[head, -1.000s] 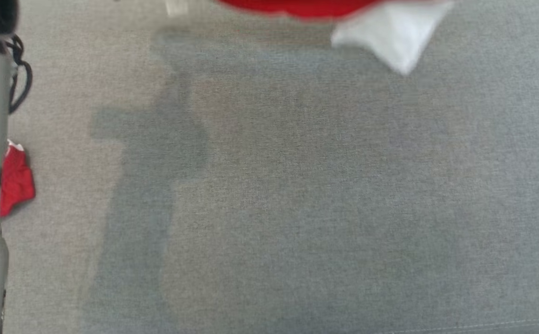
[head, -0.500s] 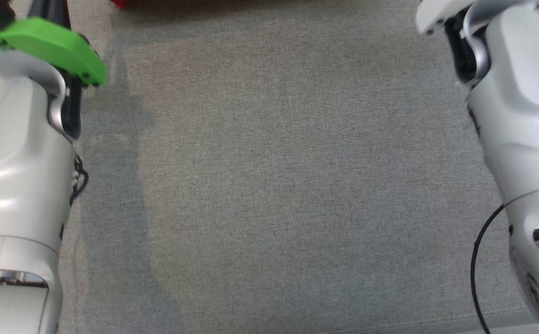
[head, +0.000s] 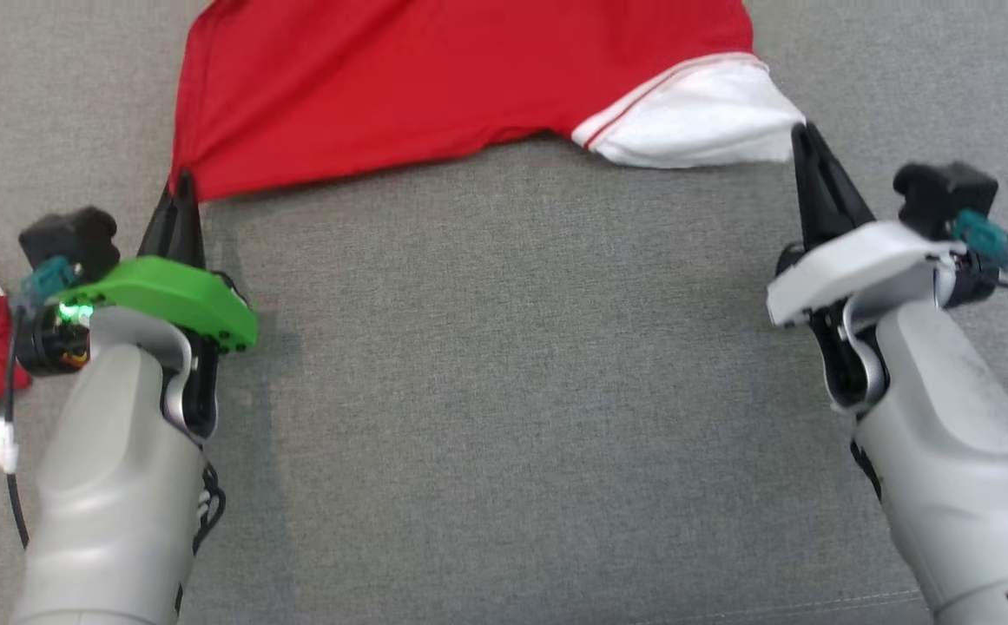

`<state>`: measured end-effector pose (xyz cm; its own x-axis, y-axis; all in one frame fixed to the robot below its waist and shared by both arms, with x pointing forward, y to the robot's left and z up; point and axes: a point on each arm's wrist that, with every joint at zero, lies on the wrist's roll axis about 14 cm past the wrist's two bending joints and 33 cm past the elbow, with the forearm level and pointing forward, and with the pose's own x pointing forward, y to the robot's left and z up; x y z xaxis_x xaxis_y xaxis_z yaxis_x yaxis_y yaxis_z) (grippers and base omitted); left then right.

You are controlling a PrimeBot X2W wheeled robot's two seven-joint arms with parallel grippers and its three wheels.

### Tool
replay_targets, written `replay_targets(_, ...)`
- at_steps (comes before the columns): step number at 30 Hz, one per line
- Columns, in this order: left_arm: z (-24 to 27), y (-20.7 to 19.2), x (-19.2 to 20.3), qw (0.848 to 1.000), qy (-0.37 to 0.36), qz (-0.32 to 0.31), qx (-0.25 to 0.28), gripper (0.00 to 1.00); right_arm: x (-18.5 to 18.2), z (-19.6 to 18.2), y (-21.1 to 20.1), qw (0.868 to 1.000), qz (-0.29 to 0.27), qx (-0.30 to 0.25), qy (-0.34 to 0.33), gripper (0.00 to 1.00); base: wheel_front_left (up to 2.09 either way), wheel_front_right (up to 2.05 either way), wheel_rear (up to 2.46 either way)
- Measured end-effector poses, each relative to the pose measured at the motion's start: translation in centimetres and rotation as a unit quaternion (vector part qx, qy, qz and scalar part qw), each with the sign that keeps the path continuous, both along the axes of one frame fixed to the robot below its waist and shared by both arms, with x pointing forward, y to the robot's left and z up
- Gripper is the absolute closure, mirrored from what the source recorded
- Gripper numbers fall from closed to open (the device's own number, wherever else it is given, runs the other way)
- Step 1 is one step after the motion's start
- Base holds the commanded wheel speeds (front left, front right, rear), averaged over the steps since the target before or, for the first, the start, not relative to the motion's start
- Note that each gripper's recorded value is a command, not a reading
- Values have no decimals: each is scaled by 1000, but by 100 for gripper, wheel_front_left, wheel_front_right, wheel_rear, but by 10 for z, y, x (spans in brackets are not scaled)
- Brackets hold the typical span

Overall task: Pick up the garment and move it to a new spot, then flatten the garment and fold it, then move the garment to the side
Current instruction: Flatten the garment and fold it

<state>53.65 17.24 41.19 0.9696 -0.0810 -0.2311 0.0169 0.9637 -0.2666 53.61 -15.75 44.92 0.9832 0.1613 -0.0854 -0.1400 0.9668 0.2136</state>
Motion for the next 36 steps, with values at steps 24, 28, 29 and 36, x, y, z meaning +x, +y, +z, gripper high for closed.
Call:
replay_targets(24, 43, 27, -154, 998, -27, 35, 36, 100, -189, 30, -29, 999, -52, -7, 3, 100, 0, 0, 0)
replay_targets(28, 52, 22, -161, 999, -16, 26, 42, 100, -196, 35, -34, 998, -59, -13, 9, 100, 0, 0, 0)
replay_targets(29, 52, 20, -162, 999, -9, 23, 42, 100, -195, 37, -34, 998, -59, -14, 10, 100, 0, 0, 0)
replay_targets(36, 36, 15, -163, 998, 53, 2, 38, 100, -183, 29, -28, 998, -42, -21, 32, 100, 0, 0, 0)
